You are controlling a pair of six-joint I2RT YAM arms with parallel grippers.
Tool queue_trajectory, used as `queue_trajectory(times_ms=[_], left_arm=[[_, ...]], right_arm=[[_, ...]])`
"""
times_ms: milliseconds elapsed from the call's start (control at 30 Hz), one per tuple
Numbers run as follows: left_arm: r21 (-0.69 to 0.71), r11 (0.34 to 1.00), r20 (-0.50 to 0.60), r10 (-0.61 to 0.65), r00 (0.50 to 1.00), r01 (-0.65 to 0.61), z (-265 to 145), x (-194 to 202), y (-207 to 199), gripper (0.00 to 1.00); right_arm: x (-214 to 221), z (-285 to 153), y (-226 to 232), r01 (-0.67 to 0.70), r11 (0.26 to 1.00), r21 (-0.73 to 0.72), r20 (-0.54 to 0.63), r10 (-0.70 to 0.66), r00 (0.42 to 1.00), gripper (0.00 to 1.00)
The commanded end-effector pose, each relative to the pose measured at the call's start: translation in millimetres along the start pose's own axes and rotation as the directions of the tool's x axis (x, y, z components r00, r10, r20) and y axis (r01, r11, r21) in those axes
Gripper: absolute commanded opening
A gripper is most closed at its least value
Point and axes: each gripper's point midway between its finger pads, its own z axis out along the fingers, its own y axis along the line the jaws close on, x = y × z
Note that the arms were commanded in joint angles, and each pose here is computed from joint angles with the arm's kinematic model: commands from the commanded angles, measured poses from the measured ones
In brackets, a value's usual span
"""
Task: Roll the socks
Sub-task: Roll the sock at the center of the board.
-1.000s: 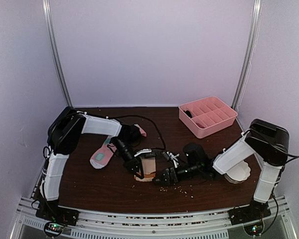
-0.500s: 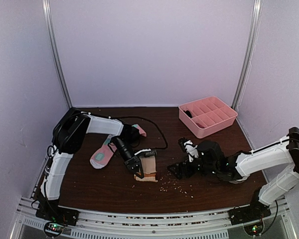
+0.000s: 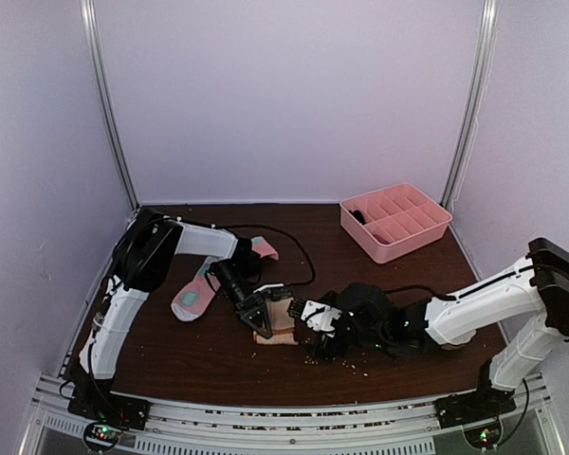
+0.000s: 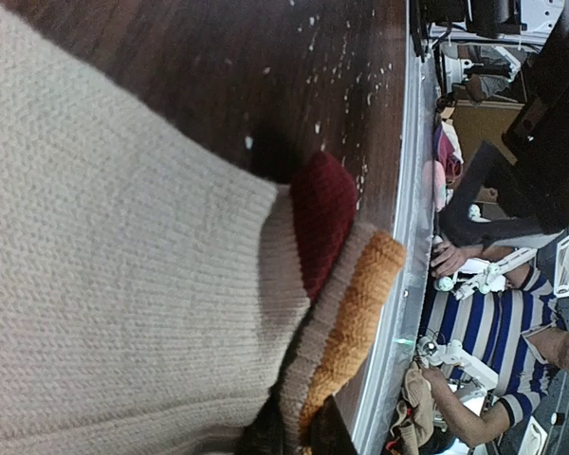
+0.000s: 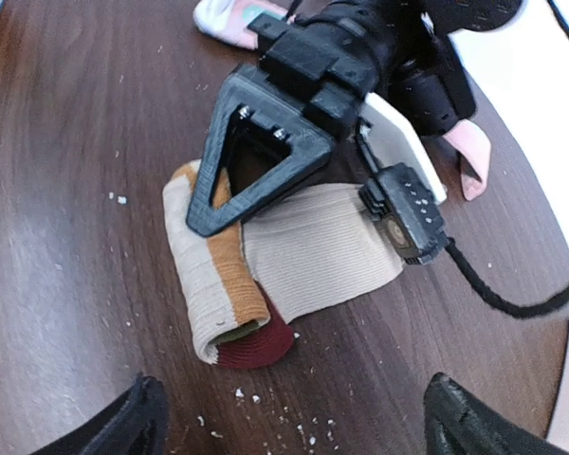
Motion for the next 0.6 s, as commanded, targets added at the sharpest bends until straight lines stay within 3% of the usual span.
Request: queue_trajectory(times_ms=[0,200,367,567], left_arm=[[-0.135,0.988,-0.145,-0.098,0.985,0.078,10.8,40.4,57.1,0.0],[-0.136,0.987,-0.149,-0.103,0.984,0.083,11.6,42.1,58.3,0.0],[-0.14,0.986,-0.145,-0.106,0.984,0.086,10.8,40.5,59.5,0.0],[-0.149,0.986,-0.154,-0.099,0.983,0.076,9.9,41.7,60.5,0.0]], right_arm=[[10.0,18.4,24.6,0.291,0.95,-0.112,-0.079,-0.3,0.951,0.84],[9.8,44.4,40.2,0.436,0.874,-0.215,-0.113,-0.466,0.877,0.62],[9.7,53.1,57.6,0.516,0.816,-0.261,-0.122,-0.558,0.821,0.57],[13.5,68.0,59.7,0.518,0.82,-0.242,-0.15,-0.559,0.815,0.41]])
